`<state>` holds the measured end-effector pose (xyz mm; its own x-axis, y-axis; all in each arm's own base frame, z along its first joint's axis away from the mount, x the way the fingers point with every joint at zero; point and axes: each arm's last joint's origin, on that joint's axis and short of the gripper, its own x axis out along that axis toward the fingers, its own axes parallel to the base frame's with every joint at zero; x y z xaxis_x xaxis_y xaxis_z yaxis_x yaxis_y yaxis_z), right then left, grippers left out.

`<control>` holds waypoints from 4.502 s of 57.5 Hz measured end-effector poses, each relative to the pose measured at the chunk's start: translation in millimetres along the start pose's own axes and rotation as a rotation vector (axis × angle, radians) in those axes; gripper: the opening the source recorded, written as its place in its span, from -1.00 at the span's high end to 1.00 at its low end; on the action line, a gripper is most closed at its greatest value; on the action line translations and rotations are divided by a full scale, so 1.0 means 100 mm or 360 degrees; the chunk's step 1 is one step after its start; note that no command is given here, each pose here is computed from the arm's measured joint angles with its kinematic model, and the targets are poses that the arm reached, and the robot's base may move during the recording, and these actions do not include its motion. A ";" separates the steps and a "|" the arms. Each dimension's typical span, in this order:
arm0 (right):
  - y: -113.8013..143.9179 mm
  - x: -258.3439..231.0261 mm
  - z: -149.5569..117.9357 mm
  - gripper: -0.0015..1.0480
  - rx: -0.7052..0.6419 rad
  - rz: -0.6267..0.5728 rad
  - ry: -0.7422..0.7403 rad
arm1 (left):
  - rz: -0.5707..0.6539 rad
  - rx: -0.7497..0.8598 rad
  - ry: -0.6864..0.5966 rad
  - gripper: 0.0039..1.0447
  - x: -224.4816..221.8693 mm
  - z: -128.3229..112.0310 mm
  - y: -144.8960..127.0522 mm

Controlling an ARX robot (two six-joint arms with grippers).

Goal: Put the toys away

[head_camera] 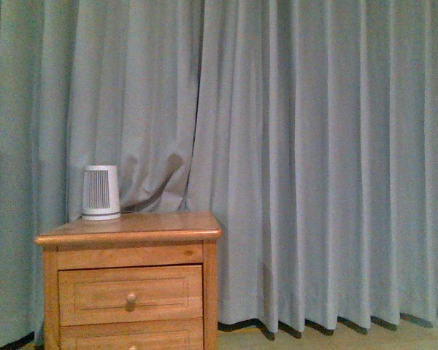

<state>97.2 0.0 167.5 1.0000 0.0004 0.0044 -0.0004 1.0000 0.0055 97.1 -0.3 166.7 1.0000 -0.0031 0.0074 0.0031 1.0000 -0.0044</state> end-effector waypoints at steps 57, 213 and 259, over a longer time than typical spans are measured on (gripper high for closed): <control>0.00 0.00 0.00 0.87 0.0000 0.0018 0.0002 | 0.0015 -0.0001 0.0000 -0.88 0.00 0.00 0.00; 0.00 0.00 0.00 0.87 0.0000 0.0005 0.0001 | 0.0002 0.0001 0.0001 -0.88 0.00 0.00 0.00; 0.00 0.00 0.00 0.87 0.0000 0.0004 0.0001 | 0.0001 0.0001 0.0001 -0.88 0.00 0.00 0.00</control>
<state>97.2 0.1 167.5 1.0000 0.0027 0.0036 -0.0027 1.0000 0.0055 97.1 -0.3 166.7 1.0000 -0.0023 0.0071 0.0023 1.0000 -0.0040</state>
